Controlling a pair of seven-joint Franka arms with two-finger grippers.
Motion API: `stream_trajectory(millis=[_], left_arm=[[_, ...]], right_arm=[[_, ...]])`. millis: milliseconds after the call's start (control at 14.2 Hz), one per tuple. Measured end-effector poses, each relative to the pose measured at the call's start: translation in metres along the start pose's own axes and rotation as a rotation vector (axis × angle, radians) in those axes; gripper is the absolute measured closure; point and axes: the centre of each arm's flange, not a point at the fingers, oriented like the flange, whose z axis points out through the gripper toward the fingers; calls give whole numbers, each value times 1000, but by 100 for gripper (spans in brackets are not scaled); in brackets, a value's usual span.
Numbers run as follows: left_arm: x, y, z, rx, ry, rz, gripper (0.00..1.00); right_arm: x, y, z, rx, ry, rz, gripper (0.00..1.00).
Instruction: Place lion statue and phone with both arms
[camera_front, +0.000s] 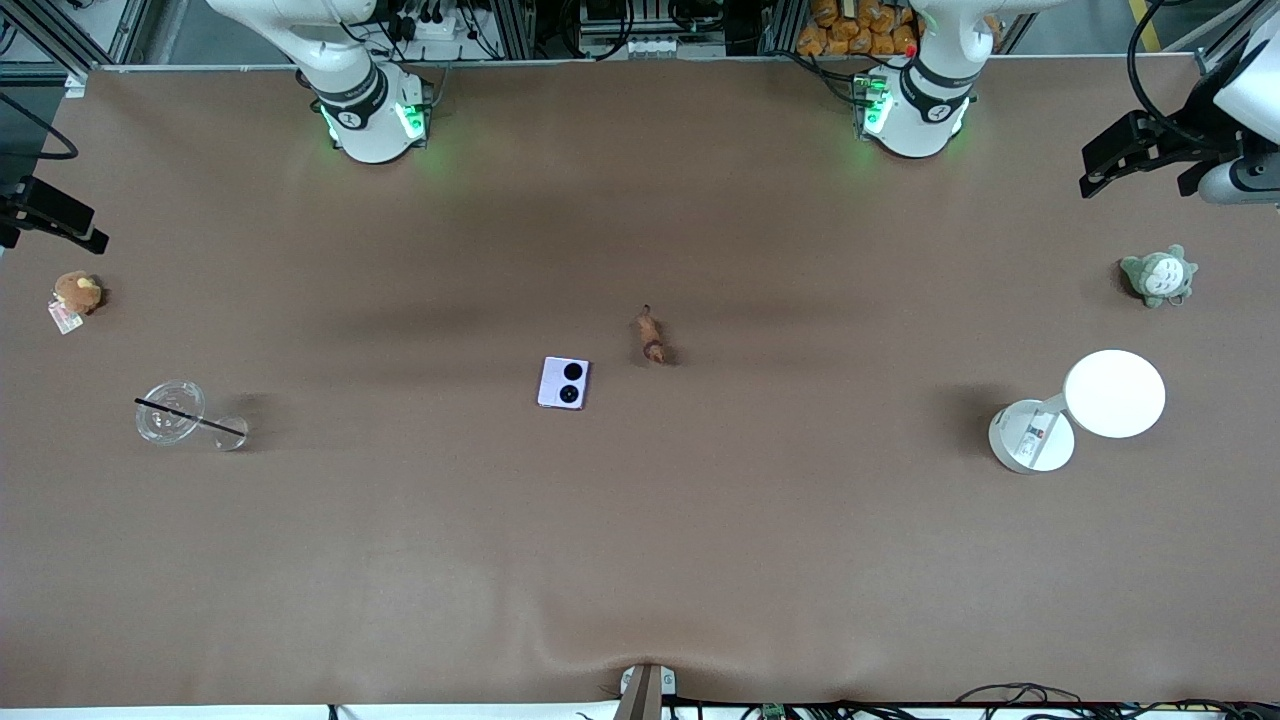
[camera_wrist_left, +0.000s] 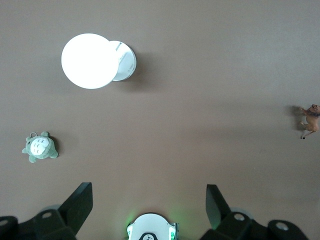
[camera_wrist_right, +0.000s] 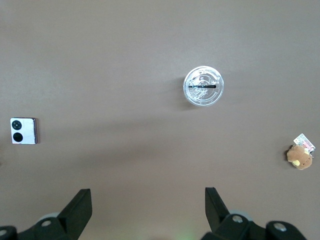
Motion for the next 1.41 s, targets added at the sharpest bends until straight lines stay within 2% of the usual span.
stream_trajectory(millis=[704, 1127, 1408], left_arm=[[10, -5, 13, -2, -28, -10, 0], [35, 44, 59, -45, -113, 68, 0], [43, 90, 81, -47, -126, 24, 0]], right_arm=[[0, 0, 4, 0, -9, 0, 0], [0, 0, 6, 0, -13, 0, 0], [0, 0, 6, 0, -13, 0, 0]])
